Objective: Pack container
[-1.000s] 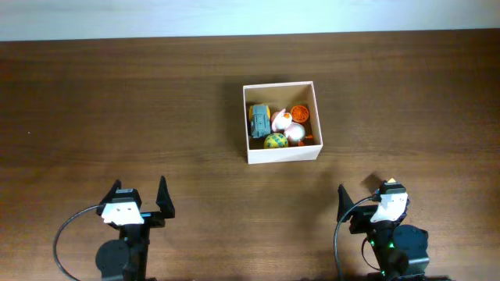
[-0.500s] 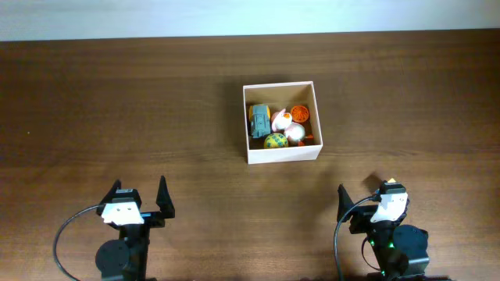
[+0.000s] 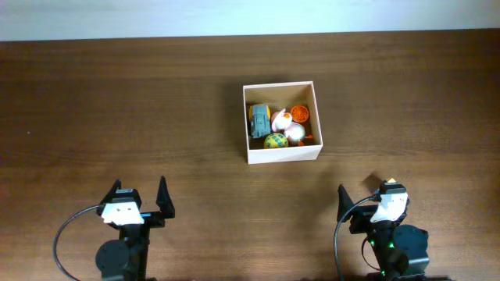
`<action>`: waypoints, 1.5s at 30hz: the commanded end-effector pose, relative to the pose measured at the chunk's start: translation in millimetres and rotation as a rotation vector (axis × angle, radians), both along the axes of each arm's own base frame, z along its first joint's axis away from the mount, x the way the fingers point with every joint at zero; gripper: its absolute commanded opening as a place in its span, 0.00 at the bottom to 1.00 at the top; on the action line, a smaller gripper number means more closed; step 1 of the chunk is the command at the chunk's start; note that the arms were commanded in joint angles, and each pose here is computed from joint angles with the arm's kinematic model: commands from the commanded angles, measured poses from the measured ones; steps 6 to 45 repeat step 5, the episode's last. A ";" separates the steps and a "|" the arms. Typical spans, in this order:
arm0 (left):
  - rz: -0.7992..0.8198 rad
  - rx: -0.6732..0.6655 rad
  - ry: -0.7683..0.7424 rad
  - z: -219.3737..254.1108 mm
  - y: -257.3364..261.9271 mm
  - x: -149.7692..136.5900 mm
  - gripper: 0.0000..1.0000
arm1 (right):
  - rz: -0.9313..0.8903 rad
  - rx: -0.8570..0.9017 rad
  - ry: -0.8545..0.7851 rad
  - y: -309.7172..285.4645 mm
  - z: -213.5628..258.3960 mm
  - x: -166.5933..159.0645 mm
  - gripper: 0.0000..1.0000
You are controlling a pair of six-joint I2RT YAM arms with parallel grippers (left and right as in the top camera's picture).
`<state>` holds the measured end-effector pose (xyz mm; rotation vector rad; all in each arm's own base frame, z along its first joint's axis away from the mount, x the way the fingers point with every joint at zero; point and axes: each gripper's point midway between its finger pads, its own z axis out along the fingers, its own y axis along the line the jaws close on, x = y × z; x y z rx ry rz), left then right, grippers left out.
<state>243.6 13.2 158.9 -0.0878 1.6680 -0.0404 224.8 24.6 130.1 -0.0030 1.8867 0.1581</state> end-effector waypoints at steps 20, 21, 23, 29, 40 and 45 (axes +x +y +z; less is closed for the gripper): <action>0.000 0.019 -0.004 -1.0 0.2 0.0 0.99 | 0.005 0.003 -0.005 0.6 -1.0 0.0 0.99; 0.000 0.019 -0.004 -1.0 0.2 0.0 0.99 | 0.005 0.003 -0.005 0.6 -1.0 0.0 0.99; 0.000 0.019 -0.004 -1.0 0.2 0.0 0.99 | 0.005 0.003 -0.005 0.6 -1.0 0.0 0.99; 0.000 0.019 -0.004 -1.0 0.2 0.0 0.99 | 0.005 0.003 -0.005 0.6 -1.0 0.0 0.99; 0.000 0.019 -0.004 -1.0 0.2 0.0 0.99 | 0.005 0.003 -0.005 0.6 -1.0 0.0 0.99; 0.000 0.019 -0.004 -1.0 0.2 0.0 0.99 | 0.005 0.003 -0.005 0.6 -1.0 0.0 0.99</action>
